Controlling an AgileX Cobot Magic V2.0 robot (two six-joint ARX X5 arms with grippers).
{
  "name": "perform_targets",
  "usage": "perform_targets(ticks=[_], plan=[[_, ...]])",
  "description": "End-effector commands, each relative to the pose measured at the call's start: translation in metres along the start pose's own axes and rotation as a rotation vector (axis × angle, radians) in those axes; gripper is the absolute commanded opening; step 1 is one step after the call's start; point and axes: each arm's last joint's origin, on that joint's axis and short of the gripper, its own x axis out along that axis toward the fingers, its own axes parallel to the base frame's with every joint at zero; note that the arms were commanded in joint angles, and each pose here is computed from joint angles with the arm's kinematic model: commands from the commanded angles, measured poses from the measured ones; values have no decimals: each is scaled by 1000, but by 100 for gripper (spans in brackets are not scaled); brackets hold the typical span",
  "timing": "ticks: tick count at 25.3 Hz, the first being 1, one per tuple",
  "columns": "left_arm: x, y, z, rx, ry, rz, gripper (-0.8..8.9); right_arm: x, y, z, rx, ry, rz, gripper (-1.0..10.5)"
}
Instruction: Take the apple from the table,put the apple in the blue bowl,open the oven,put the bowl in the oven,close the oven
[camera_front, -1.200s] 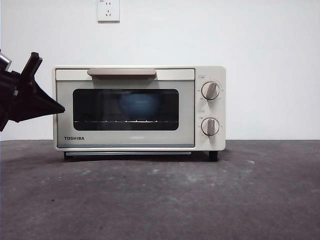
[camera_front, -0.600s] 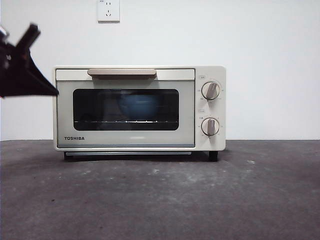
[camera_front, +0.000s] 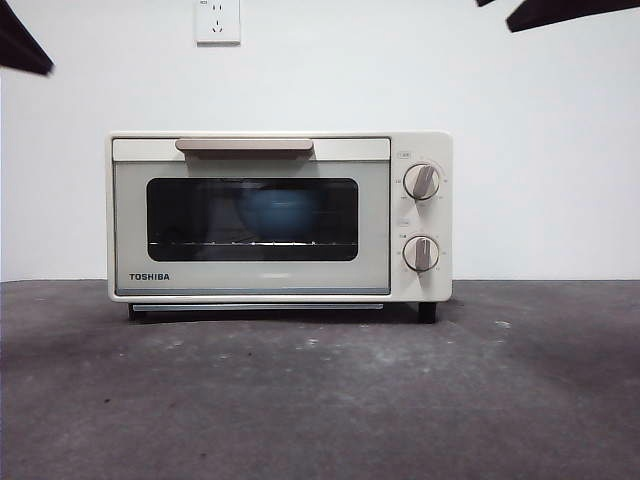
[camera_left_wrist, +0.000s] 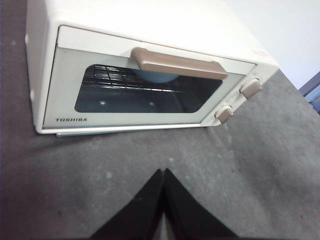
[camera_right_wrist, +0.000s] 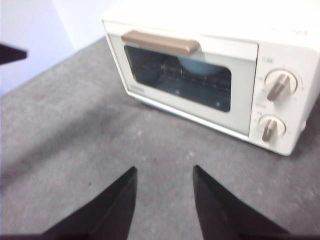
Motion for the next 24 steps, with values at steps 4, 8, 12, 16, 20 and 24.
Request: perform_targets(ticks=[4,8,12,16,20,24], plan=[[-25,-13,-2,49,-46,0,7,3,1,-1,-15,-27,18,114],[-32,-16,-4,55,-57,-3,7,2,1,0,-19,-33,18,4],[-33,-16,-5,52,-54,-3,7,2,1,0,-19,-37,14,4],[-33,-16,-4,53,-61,-5,7,2,0,0,-17,-46,-27,4],[-33,-16,-4,53,-61,-5,7,2,0,1,-17,-51,-33,4],[-33,-16,-4,53,-61,-5,7,0,0,1,-17,-59,-31,4]])
